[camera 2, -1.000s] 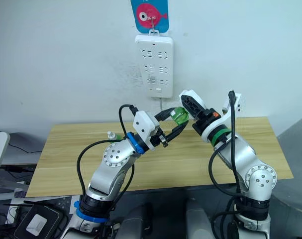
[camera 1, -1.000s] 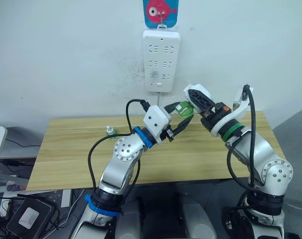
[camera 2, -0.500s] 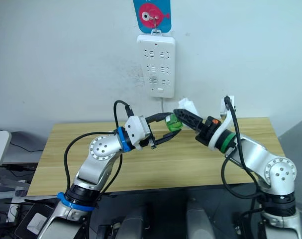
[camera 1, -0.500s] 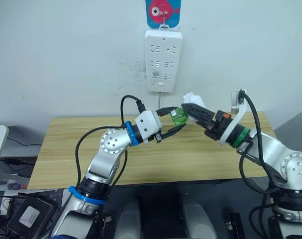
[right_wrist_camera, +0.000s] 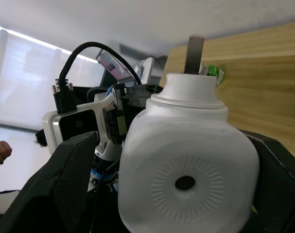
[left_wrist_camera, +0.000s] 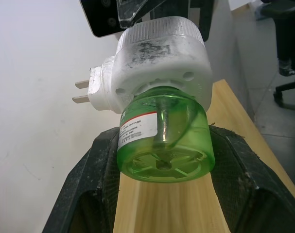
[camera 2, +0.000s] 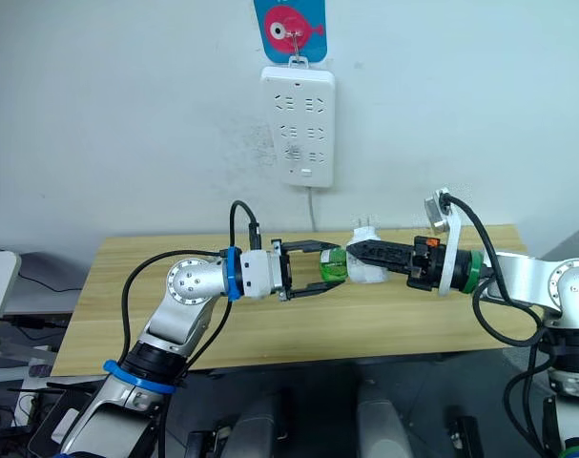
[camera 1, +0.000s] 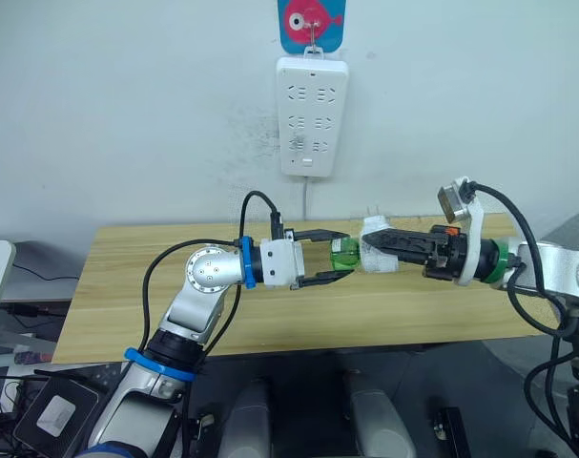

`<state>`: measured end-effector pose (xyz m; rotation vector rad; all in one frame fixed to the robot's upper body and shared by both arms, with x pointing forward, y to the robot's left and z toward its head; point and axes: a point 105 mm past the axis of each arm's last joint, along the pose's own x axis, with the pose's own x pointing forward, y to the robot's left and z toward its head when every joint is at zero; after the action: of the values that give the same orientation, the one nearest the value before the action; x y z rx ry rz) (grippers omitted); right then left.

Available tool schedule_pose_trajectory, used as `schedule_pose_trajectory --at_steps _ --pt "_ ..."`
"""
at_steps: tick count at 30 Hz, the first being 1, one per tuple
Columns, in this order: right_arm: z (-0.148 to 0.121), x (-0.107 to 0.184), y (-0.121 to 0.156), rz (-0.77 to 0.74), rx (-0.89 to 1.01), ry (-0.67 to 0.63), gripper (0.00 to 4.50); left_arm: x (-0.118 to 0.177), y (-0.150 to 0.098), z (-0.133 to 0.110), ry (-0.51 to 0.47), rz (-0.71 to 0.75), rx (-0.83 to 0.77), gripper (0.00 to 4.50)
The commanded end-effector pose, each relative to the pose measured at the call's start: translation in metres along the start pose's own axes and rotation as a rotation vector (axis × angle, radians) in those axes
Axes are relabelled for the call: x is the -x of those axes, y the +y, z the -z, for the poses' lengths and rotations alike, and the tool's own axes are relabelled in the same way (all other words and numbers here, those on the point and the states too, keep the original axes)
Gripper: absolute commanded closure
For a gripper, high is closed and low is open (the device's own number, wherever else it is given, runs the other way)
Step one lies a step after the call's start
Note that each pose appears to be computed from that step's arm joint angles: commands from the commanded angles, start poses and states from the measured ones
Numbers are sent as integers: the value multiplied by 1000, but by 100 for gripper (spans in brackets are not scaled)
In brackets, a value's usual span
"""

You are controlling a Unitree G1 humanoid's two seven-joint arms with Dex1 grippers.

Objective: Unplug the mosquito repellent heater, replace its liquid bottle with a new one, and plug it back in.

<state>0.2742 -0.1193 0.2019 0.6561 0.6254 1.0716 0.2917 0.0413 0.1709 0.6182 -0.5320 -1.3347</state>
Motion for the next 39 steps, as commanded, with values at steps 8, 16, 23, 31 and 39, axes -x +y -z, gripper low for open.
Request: schedule_pose_trajectory --at_steps 8,16,23,31,39 --pt "0 4 14 -68 23 32 153 -2 5 -11 -59 12 -16 227" --pt "-1 -1 16 -53 47 44 152 -9 18 -12 -94 42 112 227" --pt "10 6 18 -34 103 126 152 2 22 -10 -67 285 1128 227" --pt "3 5 23 -69 114 96 152 13 30 -22 -104 430 1667 227" --pt "-22 14 9 -42 16 -89 152 44 -7 -5 -31 295 1706 12"
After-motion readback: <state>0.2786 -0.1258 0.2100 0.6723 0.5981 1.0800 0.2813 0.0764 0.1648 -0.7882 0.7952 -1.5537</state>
